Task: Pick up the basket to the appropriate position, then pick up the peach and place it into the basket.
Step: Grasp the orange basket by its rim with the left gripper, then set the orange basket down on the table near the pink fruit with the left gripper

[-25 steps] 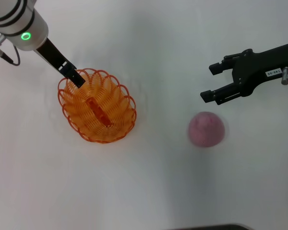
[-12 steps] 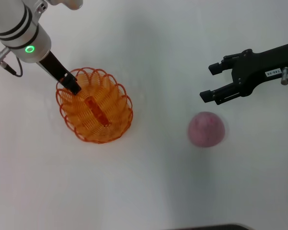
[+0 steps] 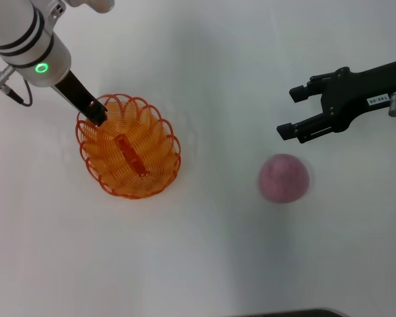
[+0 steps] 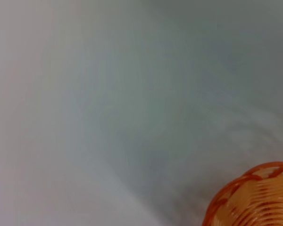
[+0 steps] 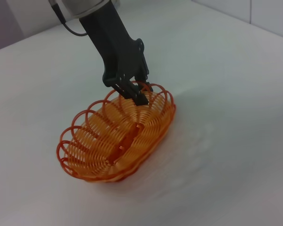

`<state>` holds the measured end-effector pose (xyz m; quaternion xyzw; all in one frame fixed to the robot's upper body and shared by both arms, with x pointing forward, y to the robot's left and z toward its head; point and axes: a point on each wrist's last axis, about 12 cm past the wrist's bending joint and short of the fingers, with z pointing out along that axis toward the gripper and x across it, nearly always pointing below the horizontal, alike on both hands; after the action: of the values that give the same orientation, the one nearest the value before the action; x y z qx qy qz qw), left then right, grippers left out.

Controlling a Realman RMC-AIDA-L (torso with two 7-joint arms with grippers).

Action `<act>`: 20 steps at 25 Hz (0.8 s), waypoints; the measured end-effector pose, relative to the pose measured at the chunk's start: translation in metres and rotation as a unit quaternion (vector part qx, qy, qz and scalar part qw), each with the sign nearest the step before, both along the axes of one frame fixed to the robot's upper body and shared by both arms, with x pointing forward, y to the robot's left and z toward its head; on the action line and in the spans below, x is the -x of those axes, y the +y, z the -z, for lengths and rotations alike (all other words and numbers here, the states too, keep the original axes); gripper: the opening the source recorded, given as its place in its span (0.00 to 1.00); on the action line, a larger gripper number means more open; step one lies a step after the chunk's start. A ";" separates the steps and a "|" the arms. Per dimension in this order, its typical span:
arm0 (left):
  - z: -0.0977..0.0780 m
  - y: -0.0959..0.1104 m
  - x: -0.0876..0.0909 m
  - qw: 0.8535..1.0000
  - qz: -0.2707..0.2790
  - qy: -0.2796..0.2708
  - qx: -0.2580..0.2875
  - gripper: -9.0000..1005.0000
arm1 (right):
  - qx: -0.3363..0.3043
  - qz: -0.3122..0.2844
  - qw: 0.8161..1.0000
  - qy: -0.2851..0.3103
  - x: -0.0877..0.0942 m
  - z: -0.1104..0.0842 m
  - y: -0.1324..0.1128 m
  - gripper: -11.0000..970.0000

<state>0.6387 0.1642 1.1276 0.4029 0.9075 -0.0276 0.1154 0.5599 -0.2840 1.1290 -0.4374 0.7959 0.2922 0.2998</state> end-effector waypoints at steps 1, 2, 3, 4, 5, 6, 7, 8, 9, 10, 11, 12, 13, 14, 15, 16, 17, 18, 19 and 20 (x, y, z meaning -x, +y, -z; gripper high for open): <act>0.000 0.000 0.000 1.000 0.000 0.000 0.000 0.29 | 0.000 0.000 1.000 0.000 0.000 0.000 0.000 0.97; 0.000 0.000 0.000 1.000 -0.001 0.001 0.001 0.27 | 0.000 0.000 1.000 0.000 0.000 0.000 0.000 0.97; -0.001 0.000 -0.001 1.000 -0.004 0.000 0.005 0.26 | 0.000 0.000 1.000 0.000 0.000 0.000 0.000 0.97; -0.002 0.001 -0.001 1.000 -0.007 0.000 0.010 0.24 | 0.000 0.000 1.000 0.000 0.000 0.000 0.000 0.97; -0.004 0.002 -0.002 1.000 -0.012 -0.002 0.018 0.23 | 0.000 0.000 1.000 0.001 0.000 0.000 0.000 0.97; -0.006 0.004 -0.003 1.000 -0.016 -0.001 0.025 0.21 | 0.000 0.001 1.000 0.001 0.001 0.001 -0.001 0.97; -0.008 0.006 -0.003 0.999 -0.021 0.001 0.036 0.20 | 0.000 0.001 1.000 0.001 0.001 0.001 -0.001 0.97; -0.009 0.009 -0.003 0.998 -0.026 0.004 0.049 0.19 | 0.000 0.002 1.000 0.001 0.001 0.001 -0.001 0.97; -0.012 0.013 -0.004 0.997 -0.033 0.007 0.066 0.18 | 0.000 0.002 1.000 0.001 0.002 0.001 -0.001 0.97; -0.014 0.017 -0.004 0.996 -0.042 0.010 0.084 0.17 | 0.000 0.003 1.000 0.001 0.002 0.001 -0.002 0.97; -0.016 0.021 -0.004 0.994 -0.051 0.014 0.098 0.16 | 0.000 0.003 1.000 0.001 0.002 0.001 -0.002 0.97; -0.017 0.022 -0.005 0.993 -0.056 0.015 0.104 0.15 | 0.000 0.004 1.000 0.001 0.002 0.002 -0.002 0.97; -0.017 0.026 -0.004 0.991 -0.067 0.019 0.117 0.15 | -0.001 0.004 1.000 0.001 0.003 0.002 -0.002 0.97; -0.018 0.030 -0.004 0.989 -0.076 0.021 0.128 0.14 | -0.001 0.005 1.000 0.001 0.003 0.002 -0.003 0.97; -0.019 0.035 -0.003 0.984 -0.091 0.024 0.149 0.13 | -0.001 0.005 1.000 0.001 0.003 0.002 -0.003 0.97; -0.019 0.037 -0.003 0.983 -0.094 0.025 0.154 0.12 | -0.001 0.005 1.000 0.000 0.003 0.001 -0.003 0.97; -0.019 0.040 -0.002 0.980 -0.102 0.029 0.168 0.12 | -0.001 0.005 1.000 0.000 0.002 0.001 -0.003 0.97; -0.020 0.043 -0.001 0.976 -0.112 0.032 0.184 0.11 | -0.001 0.006 1.000 0.000 0.002 0.001 -0.004 0.97; -0.021 0.047 0.000 0.971 -0.122 0.036 0.203 0.10 | -0.001 0.006 1.000 -0.001 0.002 0.001 -0.004 0.97; -0.021 0.051 0.002 0.965 -0.134 0.039 0.220 0.09 | 0.000 0.006 1.000 -0.001 0.002 0.001 -0.005 0.97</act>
<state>0.6371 0.2157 1.1484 0.2409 0.9285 -0.2269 0.1685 0.5577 -0.2886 1.1283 -0.4324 0.7983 0.2902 0.3026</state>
